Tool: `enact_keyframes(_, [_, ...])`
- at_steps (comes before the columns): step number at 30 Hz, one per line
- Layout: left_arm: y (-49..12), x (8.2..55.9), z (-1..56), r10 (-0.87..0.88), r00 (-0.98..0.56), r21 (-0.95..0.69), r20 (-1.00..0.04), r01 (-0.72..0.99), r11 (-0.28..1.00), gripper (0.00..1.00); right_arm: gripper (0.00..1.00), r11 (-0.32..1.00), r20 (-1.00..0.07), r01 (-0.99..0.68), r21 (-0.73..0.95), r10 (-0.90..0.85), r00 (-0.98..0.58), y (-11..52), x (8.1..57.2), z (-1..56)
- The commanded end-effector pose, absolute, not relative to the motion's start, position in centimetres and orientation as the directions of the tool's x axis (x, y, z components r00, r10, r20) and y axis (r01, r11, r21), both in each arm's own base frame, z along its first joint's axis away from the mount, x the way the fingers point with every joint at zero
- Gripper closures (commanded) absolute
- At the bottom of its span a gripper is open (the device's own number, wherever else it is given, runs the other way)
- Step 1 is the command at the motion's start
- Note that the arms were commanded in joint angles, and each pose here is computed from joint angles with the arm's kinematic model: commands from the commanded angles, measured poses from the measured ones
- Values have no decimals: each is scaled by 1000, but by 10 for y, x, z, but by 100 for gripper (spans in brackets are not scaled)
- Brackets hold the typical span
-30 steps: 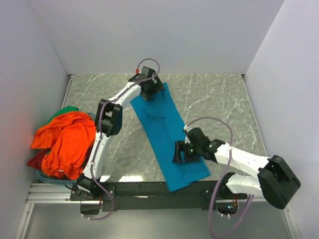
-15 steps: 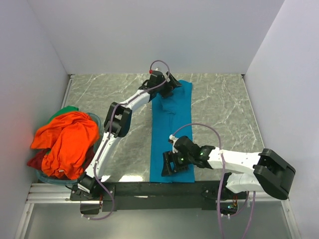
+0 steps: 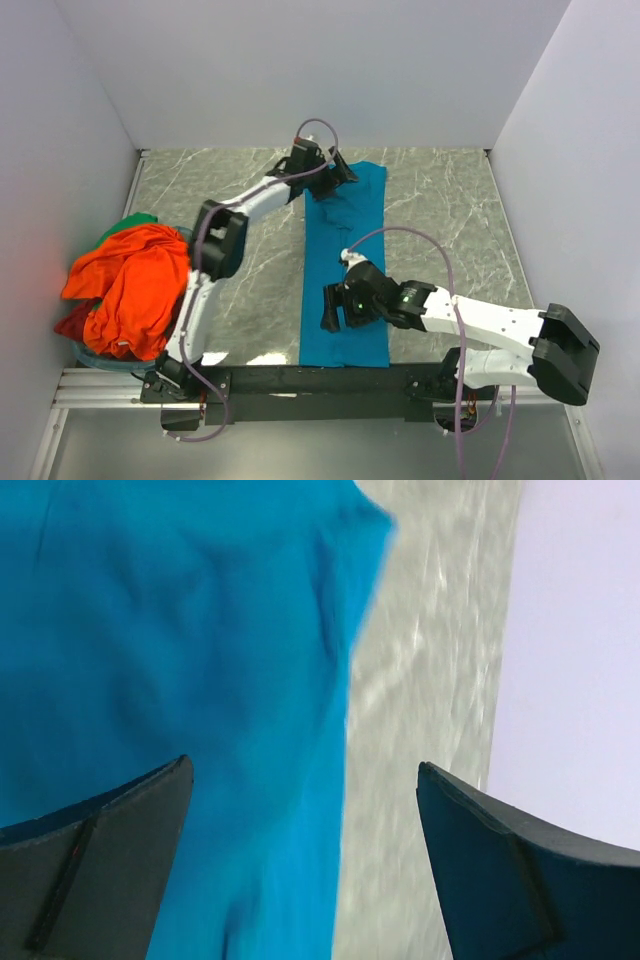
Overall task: Fold and stack the t-shirts
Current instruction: Fold the tshirt
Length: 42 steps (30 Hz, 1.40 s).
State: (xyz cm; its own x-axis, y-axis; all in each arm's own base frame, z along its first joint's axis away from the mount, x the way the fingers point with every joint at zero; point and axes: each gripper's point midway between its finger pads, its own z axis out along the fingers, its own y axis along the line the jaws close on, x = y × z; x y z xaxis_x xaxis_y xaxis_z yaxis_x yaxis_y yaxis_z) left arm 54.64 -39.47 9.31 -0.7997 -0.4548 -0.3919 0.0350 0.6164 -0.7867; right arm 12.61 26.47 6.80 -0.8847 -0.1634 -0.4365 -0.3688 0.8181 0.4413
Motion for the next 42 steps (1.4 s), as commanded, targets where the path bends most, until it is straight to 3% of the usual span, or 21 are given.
enact_keyframes(1, [-370, 500, 269, -406, -664, -738, -628, 343, 581, 0, 14, 861, -557, -348, 371, -94, -825, 258, 158, 100])
enact_keyframes(2, [-356, 486, 250, -385, -680, -717, -624, 301, 629, 1, 14, 866, -565, -338, 368, -80, -821, 256, 163, 103])
enact_keyframes(4, [-327, 463, 290, -404, -606, -671, -686, 312, 672, 1, 14, 879, -577, -318, 354, -62, -814, 249, 170, 108])
enact_keyframes(6, [-301, 439, 269, -386, -619, -634, -684, 242, 735, 1, 13, 905, -594, -272, 327, -27, -804, 234, 182, 113])
enact_keyframes(7, [-286, 419, 292, -412, -587, -638, -697, 244, 730, 1, 12, 912, -597, -256, 319, -16, -802, 228, 186, 114])
enact_keyframes(8, [-272, 402, 258, -401, -629, -624, -666, 175, 762, 1, 12, 917, -609, -238, 320, 7, -793, 222, 191, 120])
enact_keyframes(10, [-248, 371, 268, -445, -601, -636, -664, 141, 759, 1, 12, 933, -614, -184, 310, 49, -788, 203, 201, 121])
enact_keyframes(12, [-228, 337, 226, -452, -649, -628, -612, 51, 777, 0, 10, 942, -629, -148, 300, 79, -773, 185, 205, 126])
enact_keyframes(16, [-206, 274, 222, -512, -644, -695, -568, 41, 718, 1, 0, 952, -658, -60, 300, 161, -736, 152, 214, 134])
enact_keyframes(19, [-187, 244, 197, -527, -674, -677, -518, -53, 734, 1, 0, 942, -671, -66, 330, 185, -718, 147, 210, 140])
enact_keyframes(28, [-220, 169, 116, -476, -843, -703, -250, -179, 688, 1, 0, 927, -575, -67, 369, 171, -800, 145, 180, 109])
enact_keyframes(35, [-249, 146, 93, -416, -883, -669, -217, -175, 722, 1, 1, 896, -486, -83, 435, 157, -860, 157, 158, 82])
enact_keyframes(42, [-256, 103, 70, -279, -949, -518, -149, -165, 839, 16, 2, 886, -372, -28, 462, 165, -914, 158, 135, 63])
